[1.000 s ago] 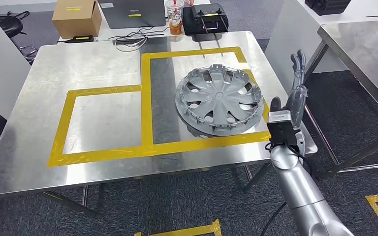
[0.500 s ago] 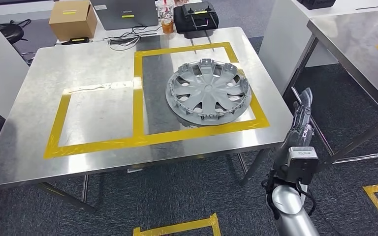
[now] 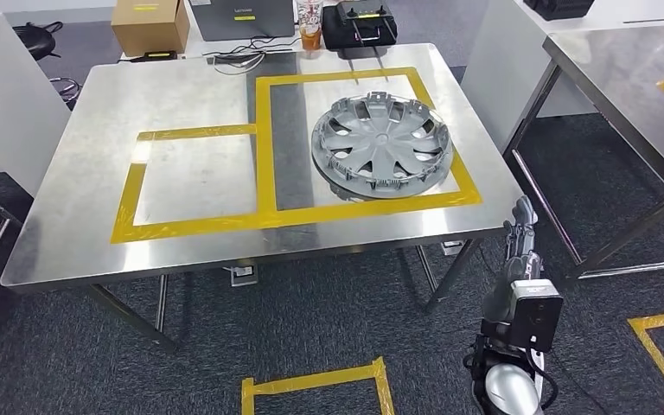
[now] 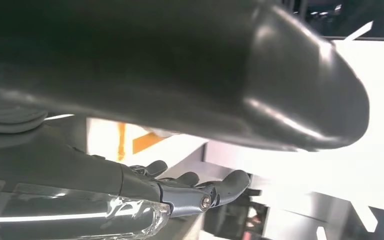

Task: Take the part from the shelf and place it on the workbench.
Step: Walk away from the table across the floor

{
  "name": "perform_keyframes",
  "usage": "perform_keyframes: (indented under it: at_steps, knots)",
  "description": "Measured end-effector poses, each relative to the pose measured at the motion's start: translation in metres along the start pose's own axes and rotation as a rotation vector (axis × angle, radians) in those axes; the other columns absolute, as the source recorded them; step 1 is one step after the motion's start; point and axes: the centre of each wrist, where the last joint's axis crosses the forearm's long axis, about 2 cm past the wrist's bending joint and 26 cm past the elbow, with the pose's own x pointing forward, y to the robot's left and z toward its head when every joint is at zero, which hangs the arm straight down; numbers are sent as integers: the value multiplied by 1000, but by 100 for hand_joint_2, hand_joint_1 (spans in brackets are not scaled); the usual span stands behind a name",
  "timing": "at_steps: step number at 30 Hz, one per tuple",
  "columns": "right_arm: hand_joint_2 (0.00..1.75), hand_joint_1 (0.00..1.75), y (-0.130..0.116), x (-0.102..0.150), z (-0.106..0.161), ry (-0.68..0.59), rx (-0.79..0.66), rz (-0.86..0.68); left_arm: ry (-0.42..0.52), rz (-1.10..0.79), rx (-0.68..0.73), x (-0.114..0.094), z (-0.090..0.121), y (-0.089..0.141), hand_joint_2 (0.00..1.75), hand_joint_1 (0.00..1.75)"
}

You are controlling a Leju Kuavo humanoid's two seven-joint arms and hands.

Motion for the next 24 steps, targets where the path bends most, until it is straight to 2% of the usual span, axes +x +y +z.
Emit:
perform_keyframes:
  at_steps: [11,17,24]
  knots:
    - [0,0,-6,-6,9,147,20,-82,0,-19,-17,3,0,-2,0,0]
    - [0,0,-7,-15,15,343,25,-205,10,-18,-14,1,0,1,0,0]
    - [0,0,-15,-39,27,559,-1,-239,11,-6,-20,5,-2,7,0,0]
